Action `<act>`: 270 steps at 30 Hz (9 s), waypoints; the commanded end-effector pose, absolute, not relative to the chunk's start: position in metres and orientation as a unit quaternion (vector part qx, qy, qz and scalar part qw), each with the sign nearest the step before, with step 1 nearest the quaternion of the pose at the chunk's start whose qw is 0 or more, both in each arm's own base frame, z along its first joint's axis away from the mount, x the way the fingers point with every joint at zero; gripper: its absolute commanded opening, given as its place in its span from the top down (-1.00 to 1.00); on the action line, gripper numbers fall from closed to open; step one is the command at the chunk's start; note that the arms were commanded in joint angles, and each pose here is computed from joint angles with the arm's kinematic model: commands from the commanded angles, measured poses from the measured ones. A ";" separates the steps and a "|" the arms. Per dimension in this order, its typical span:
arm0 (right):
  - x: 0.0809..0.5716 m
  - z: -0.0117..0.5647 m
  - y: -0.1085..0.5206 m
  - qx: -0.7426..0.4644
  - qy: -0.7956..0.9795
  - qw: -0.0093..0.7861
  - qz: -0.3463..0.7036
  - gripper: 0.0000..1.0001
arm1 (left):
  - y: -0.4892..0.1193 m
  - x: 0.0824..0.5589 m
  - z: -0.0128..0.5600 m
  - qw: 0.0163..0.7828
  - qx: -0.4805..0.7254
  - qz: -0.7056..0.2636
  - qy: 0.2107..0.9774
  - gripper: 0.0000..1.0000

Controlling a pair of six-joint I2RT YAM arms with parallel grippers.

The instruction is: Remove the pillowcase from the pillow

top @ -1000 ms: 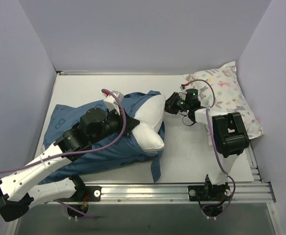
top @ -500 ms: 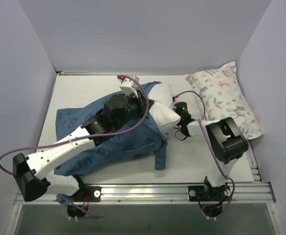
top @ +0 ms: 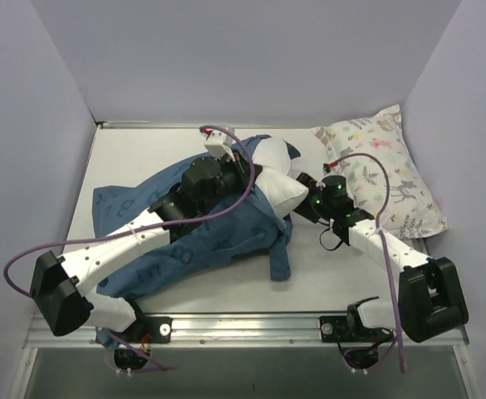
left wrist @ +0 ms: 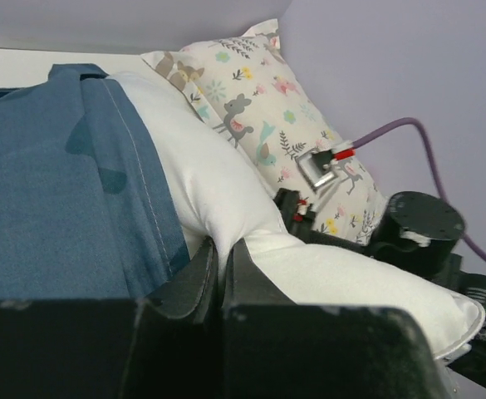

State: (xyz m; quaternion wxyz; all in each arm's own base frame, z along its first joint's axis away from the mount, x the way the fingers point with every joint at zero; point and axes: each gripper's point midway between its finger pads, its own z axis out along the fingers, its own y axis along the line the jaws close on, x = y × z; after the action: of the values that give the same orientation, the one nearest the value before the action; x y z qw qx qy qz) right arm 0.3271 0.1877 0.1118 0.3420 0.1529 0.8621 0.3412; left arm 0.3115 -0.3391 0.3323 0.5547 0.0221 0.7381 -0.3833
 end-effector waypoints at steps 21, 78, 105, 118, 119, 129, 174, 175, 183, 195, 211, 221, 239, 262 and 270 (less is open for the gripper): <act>0.303 0.182 0.136 0.126 0.848 0.417 0.300 -0.93 | -0.363 0.295 0.307 0.493 0.066 -0.436 0.750 -0.08; 0.336 0.223 0.085 0.179 0.835 0.440 0.278 1.00 | -0.101 0.363 0.238 0.488 -0.175 -0.089 0.850 1.00; 0.276 0.203 0.123 0.024 0.879 0.416 0.231 -1.00 | -0.193 0.330 0.144 0.399 -0.091 -0.207 0.889 1.00; 0.240 0.126 0.134 0.008 0.893 0.370 0.257 -1.00 | -0.204 0.333 0.137 0.388 -0.079 -0.211 0.893 1.00; 0.241 0.127 0.138 0.004 0.890 0.371 0.266 -1.00 | -0.207 0.332 0.135 0.385 -0.075 -0.212 0.895 1.00; 0.251 0.158 0.188 -0.049 0.844 0.374 0.380 -0.88 | -0.227 0.335 0.139 0.380 -0.051 -0.223 0.896 1.00; 0.305 0.329 0.195 0.103 0.802 0.469 0.354 1.00 | -0.222 0.225 0.262 0.492 0.053 -0.284 0.821 -0.84; 0.304 0.330 0.196 0.099 0.803 0.471 0.351 1.00 | -0.221 0.228 0.256 0.492 0.048 -0.275 0.825 -0.79; 0.312 0.332 0.168 0.077 0.822 0.496 0.269 1.00 | -0.207 0.239 0.250 0.490 0.023 -0.220 0.843 1.00; 0.349 0.387 0.074 0.190 0.788 0.526 0.255 1.00 | -0.029 0.304 0.284 0.517 -0.188 -0.014 0.835 1.00; 0.330 0.229 0.123 0.111 0.897 0.369 0.217 1.00 | -0.043 0.317 0.373 0.554 -0.095 -0.048 0.826 1.00; 0.406 0.165 0.155 0.081 0.928 0.284 0.227 0.56 | -0.081 0.412 0.273 0.439 -0.080 -0.047 0.894 1.00; 0.418 0.280 0.088 0.170 0.807 0.520 0.221 -0.93 | -0.112 0.466 0.114 0.291 -0.064 -0.043 0.954 1.00; 0.391 0.242 0.131 0.095 0.798 0.517 0.293 -1.00 | -0.155 0.455 0.050 0.216 -0.015 -0.050 0.975 0.92; 0.369 0.296 0.145 0.032 0.767 0.562 0.307 -1.00 | -0.164 0.452 0.039 0.204 0.000 -0.050 0.978 0.91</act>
State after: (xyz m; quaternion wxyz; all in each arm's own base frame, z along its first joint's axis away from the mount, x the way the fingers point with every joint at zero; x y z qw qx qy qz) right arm 0.3811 0.1283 0.2702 0.5488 0.0850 0.7794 0.2902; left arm 0.5252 -0.1492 0.1364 0.3853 -0.0380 0.9195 -0.0678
